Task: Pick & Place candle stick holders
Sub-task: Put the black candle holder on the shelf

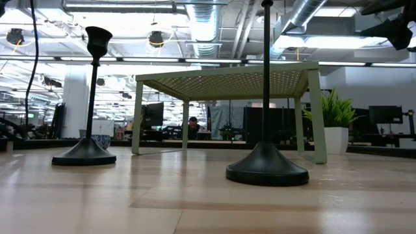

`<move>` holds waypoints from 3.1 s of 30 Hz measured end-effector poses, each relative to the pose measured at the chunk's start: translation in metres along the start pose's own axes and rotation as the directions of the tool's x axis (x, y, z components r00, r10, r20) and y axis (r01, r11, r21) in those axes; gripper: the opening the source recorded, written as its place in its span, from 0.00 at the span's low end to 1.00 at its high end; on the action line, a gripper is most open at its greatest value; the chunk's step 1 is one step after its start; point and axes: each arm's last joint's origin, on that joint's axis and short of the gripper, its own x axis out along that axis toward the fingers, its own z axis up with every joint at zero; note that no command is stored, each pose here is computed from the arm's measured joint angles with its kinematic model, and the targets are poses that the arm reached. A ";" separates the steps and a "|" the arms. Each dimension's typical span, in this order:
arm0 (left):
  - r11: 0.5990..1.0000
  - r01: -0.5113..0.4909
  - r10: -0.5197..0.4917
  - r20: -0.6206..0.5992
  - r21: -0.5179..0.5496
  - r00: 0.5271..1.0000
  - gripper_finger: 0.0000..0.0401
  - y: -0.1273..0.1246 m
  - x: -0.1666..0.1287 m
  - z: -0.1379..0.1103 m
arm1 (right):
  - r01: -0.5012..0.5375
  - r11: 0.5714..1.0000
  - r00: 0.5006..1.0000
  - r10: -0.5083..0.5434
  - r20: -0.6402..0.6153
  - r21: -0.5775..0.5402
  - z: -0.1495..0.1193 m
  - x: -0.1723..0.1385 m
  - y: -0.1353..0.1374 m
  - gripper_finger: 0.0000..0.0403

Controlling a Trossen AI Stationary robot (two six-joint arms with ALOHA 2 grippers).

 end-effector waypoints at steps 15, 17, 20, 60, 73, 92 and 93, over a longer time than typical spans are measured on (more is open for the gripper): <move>1.000 0.030 -0.030 0.005 0.009 1.000 0.60 -0.005 0.017 0.005 | 0.005 1.000 1.000 -0.005 -0.007 0.003 -0.001 0.000 -0.001 0.63; 0.999 0.031 -0.032 0.005 0.022 0.999 0.60 -0.006 0.023 0.006 | 0.006 1.000 1.000 -0.006 -0.009 0.000 -0.001 0.000 -0.001 0.63; 0.997 0.070 -0.070 -0.010 0.025 0.998 0.60 -0.009 0.033 0.007 | 0.001 1.000 1.000 -0.001 -0.015 -0.001 -0.001 0.000 -0.001 0.63; 0.793 -0.546 0.605 0.464 -0.271 0.647 0.03 0.039 -0.024 0.239 | -0.029 0.999 0.998 0.028 -0.059 -0.022 -0.004 0.000 -0.001 0.63; 0.451 -0.864 0.831 0.457 -0.222 0.317 0.03 0.106 0.001 0.292 | -0.029 0.999 0.998 0.028 -0.058 -0.022 -0.004 0.000 -0.001 0.63; 0.816 -0.573 0.570 0.255 -0.070 0.781 0.03 0.170 0.051 0.337 | -0.054 0.998 0.995 0.053 -0.079 -0.018 -0.004 0.000 0.000 0.63; 0.822 -0.564 0.564 0.237 -0.078 0.791 0.03 0.176 0.050 0.337 | -0.060 0.998 0.995 0.059 -0.085 -0.017 -0.004 0.000 0.000 0.63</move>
